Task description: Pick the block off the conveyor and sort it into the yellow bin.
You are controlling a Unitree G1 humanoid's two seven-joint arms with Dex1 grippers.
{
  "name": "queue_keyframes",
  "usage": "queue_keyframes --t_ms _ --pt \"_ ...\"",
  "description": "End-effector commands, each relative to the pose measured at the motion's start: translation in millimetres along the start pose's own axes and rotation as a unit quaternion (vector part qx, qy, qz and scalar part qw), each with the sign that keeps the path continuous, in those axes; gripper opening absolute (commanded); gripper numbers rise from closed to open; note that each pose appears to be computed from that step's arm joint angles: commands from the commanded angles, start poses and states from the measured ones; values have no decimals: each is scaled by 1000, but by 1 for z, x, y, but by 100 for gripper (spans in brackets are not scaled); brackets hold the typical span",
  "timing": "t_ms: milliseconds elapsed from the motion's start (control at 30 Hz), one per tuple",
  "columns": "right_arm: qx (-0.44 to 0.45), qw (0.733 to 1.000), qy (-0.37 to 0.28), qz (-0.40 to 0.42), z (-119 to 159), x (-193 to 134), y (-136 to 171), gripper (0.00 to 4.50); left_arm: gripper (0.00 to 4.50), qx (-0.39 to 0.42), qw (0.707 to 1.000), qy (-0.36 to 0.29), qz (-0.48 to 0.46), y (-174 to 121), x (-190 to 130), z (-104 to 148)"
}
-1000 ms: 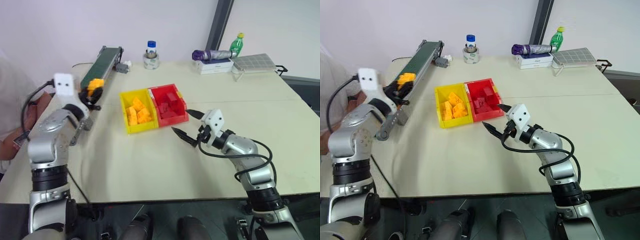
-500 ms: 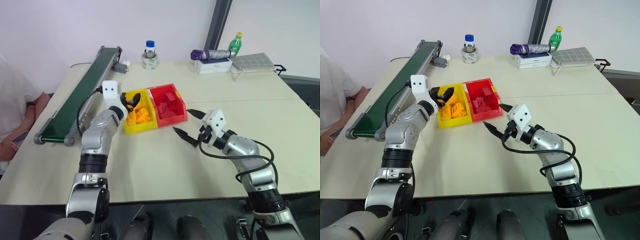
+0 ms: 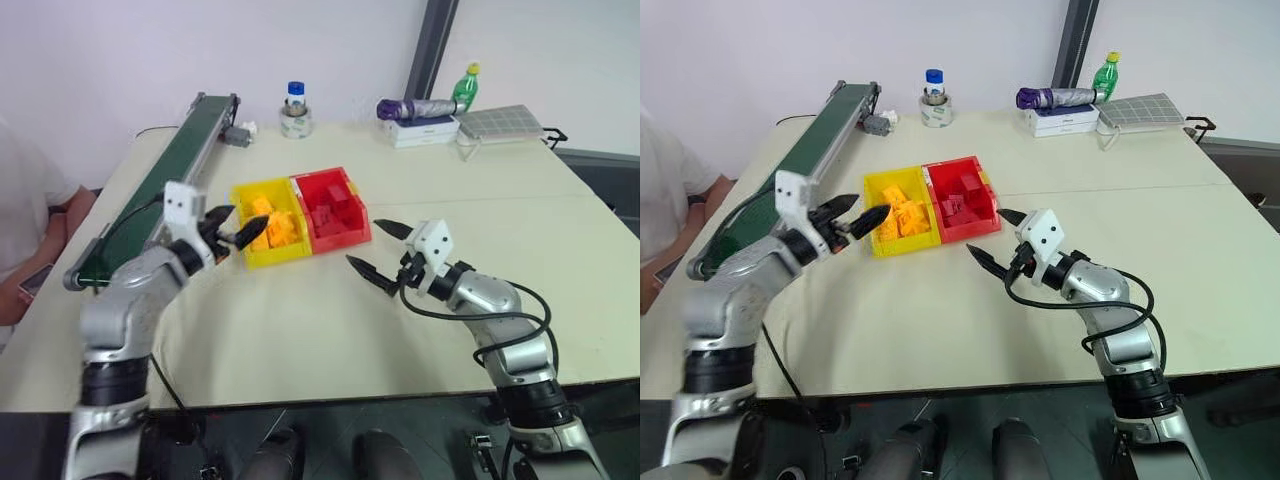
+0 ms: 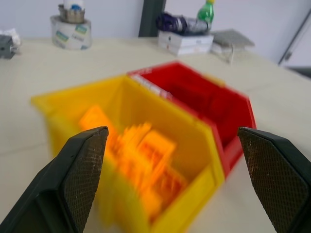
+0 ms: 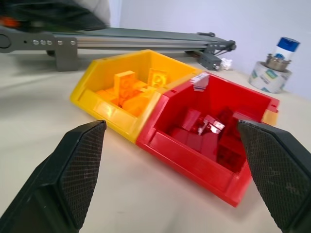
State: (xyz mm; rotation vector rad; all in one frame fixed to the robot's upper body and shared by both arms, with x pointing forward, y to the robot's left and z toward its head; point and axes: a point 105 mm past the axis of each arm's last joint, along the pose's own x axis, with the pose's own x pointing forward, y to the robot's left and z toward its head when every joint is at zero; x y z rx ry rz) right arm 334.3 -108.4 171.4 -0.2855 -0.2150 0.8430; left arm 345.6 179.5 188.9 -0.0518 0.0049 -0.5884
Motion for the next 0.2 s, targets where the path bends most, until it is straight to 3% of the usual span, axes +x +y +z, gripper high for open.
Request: queue_keyframes --t_ms 33,200 --pt "-18 999 -26 9 15 4 -2 450 448 39 999 -31 -17 0 -16 22" --pt "-20 999 -25 11 14 5 -2 450 448 84 996 -31 -24 12 -35 27"
